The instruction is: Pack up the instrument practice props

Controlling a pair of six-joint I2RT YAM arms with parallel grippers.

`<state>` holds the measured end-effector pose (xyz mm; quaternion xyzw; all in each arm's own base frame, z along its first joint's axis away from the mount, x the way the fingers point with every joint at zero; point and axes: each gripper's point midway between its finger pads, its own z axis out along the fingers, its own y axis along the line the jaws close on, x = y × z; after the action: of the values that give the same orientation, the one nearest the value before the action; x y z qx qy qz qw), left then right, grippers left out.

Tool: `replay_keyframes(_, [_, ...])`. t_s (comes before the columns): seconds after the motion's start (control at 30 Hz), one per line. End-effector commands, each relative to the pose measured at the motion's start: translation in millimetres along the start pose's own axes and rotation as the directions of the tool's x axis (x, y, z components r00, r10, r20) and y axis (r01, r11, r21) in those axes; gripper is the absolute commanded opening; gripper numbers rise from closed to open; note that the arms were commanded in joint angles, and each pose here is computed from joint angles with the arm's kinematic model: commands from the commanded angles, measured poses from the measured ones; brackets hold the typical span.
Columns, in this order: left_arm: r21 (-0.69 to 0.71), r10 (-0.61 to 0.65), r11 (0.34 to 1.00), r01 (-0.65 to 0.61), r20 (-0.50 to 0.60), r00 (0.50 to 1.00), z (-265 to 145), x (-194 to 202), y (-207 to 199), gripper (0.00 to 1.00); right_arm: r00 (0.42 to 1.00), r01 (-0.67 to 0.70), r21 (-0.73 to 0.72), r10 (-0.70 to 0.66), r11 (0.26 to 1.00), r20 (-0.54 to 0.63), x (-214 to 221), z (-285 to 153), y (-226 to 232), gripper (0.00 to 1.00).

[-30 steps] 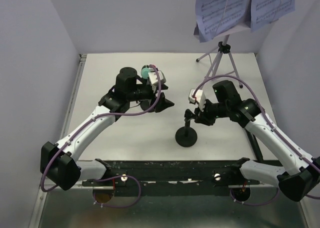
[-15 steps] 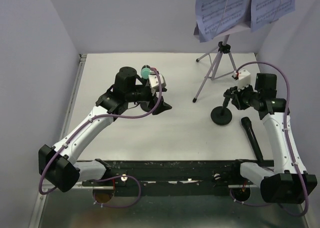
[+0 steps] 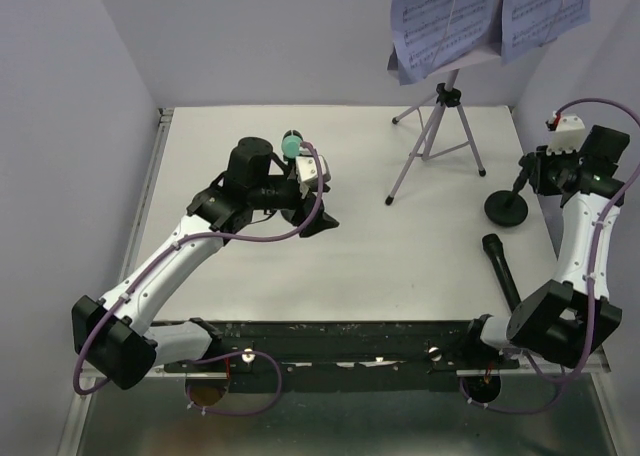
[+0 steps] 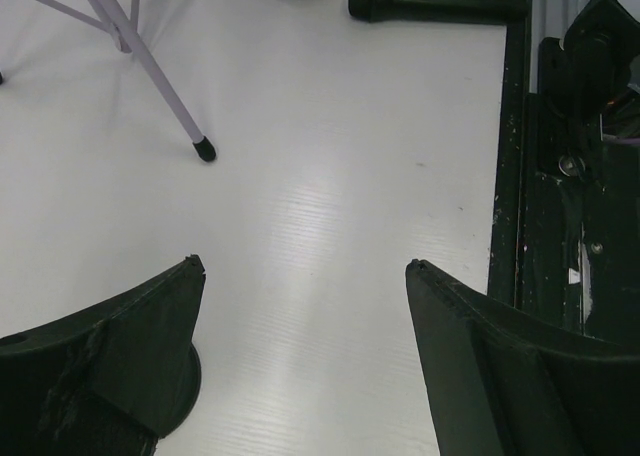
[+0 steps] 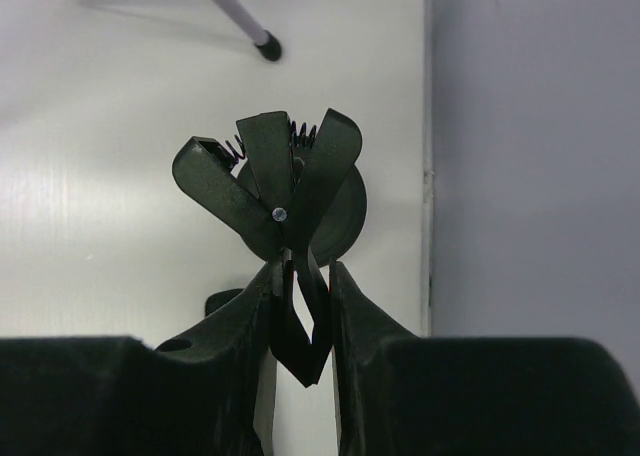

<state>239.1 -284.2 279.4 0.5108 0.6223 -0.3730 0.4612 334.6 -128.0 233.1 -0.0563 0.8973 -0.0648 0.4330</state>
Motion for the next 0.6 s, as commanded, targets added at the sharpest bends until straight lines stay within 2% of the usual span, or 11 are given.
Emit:
replay_keyframes(0.0, [0.039, 0.017, 0.999, -0.017, 0.003, 1.0, -10, -6, -16, 0.92, 0.998, 0.014, 0.047, -0.017, 0.999, 0.063, -22, 3, -39, 0.0])
replay_keyframes(0.2, [0.034, 0.011, 0.999, -0.011, 0.013, 1.0, -8, -5, -14, 0.92, 0.998, 0.055, 0.06, -0.056, 0.997, 0.002, -5, 10, -61, 0.0])
replay_keyframes(0.5, [0.046, 0.003, 0.999, -0.003, 0.008, 1.0, -2, -7, -10, 0.91, 0.998, 0.046, 0.001, -0.046, 0.999, -0.032, 13, 19, -50, 0.0])
replay_keyframes(0.57, [0.048, 0.002, 0.999, -0.002, 0.015, 1.0, -3, -9, -10, 0.91, 0.998, 0.04, -0.008, -0.041, 0.999, -0.042, 19, 22, -48, 0.05])
